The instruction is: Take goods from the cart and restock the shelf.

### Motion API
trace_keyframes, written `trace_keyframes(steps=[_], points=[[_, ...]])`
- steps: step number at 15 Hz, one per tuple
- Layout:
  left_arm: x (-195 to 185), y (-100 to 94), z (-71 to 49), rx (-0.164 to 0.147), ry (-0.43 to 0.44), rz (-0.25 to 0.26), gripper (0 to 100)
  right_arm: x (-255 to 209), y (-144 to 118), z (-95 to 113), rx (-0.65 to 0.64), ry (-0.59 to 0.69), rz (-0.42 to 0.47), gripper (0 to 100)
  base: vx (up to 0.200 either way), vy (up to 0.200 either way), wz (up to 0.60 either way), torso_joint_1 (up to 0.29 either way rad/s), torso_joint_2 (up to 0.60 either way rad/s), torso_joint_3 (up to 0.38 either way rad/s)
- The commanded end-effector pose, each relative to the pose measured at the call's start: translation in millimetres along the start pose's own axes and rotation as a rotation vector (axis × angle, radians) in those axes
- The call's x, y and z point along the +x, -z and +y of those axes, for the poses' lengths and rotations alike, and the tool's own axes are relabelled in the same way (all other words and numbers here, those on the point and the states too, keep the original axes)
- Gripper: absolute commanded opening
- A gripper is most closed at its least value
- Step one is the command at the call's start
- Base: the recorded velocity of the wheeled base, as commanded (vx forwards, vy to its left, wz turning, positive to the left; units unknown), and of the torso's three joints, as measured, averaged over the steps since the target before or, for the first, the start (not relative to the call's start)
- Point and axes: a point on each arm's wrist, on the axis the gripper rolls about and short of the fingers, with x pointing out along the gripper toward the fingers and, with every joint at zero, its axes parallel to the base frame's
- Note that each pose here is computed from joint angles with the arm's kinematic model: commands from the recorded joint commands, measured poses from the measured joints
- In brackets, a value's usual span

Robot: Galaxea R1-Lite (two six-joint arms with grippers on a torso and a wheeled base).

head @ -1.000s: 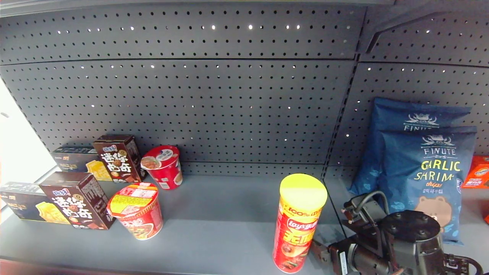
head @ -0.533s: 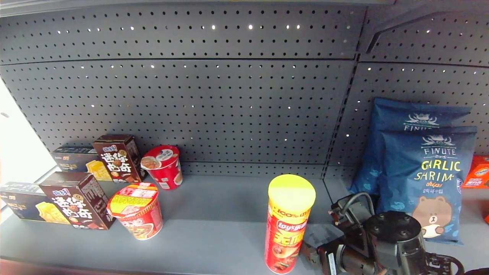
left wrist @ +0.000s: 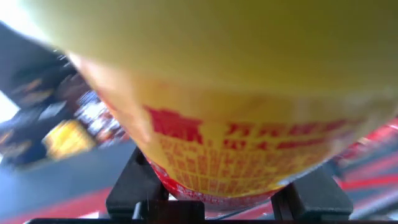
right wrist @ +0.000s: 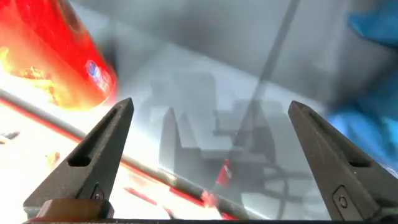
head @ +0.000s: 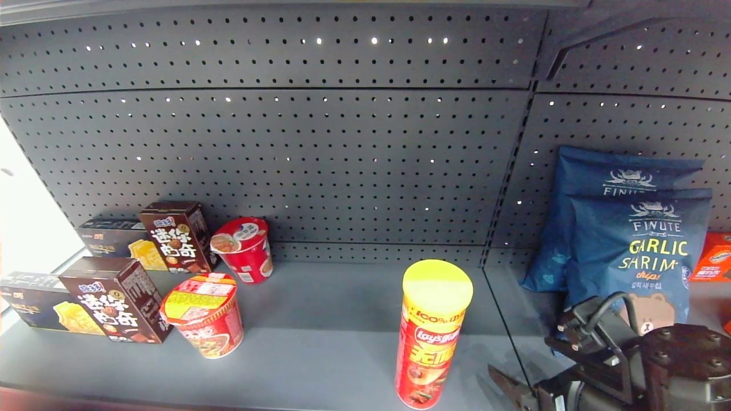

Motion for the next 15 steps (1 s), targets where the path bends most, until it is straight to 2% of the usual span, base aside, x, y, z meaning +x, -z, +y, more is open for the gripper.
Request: trace_keyframes(steps=[1, 2, 3, 5, 6, 8, 12, 13, 14, 15], points=[[52, -39.5, -2.0, 0.008, 0.2, 0.082, 0, -18, -9, -7, 0.028, 0.001, -0.069, 100, 0.0, 0.0, 0.0, 0.0, 0.0, 0.0], [71, -46.9, -4.9, -0.006, 0.302, 0.076, 0, -17, -11, -6, 0.03, 0.004, -0.075, 100, 0.0, 0.0, 0.0, 0.0, 0.0, 0.0], [97, -49.3, -7.2, -0.021, 0.36, 0.091, 0, -16, -14, -5, 0.029, 0.002, -0.079, 100, 0.0, 0.0, 0.0, 0.0, 0.0, 0.0], [130, -54.2, -9.3, -0.062, 0.377, 0.089, 0, -16, -14, -4, 0.021, -0.006, -0.073, 100, 0.0, 0.0, 0.0, 0.0, 0.0, 0.0], [158, -53.8, -11.8, -0.093, 0.389, 0.114, 0, -13, -13, -3, 0.017, -0.011, -0.062, 100, 0.0, 0.0, 0.0, 0.0, 0.0, 0.0], [191, -50.0, -14.6, -0.114, 0.479, 0.119, 0, -12, -11, -3, 0.018, -0.011, -0.053, 100, 0.0, 0.0, 0.0, 0.0, 0.0, 0.0], [253, -46.8, -24.7, -0.122, 0.609, 0.182, 0, -11, -12, -3, 0.022, -0.012, -0.054, 100, 0.0, 0.0, 0.0, 0.0, 0.0, 0.0], [269, -45.7, -29.5, -0.102, 0.633, 0.193, 0, -11, -12, -4, 0.023, -0.017, -0.053, 100, 0.0, 0.0, 0.0, 0.0, 0.0, 0.0], [275, -44.3, -31.3, -0.095, 0.642, 0.199, 0, -11, -12, -3, 0.023, -0.018, -0.055, 100, 0.0, 0.0, 0.0, 0.0, 0.0, 0.0], [297, -36.2, -38.0, -0.056, 0.708, 0.209, 0, -11, -12, -6, 0.029, -0.006, -0.054, 100, 0.0, 0.0, 0.0, 0.0, 0.0, 0.0]])
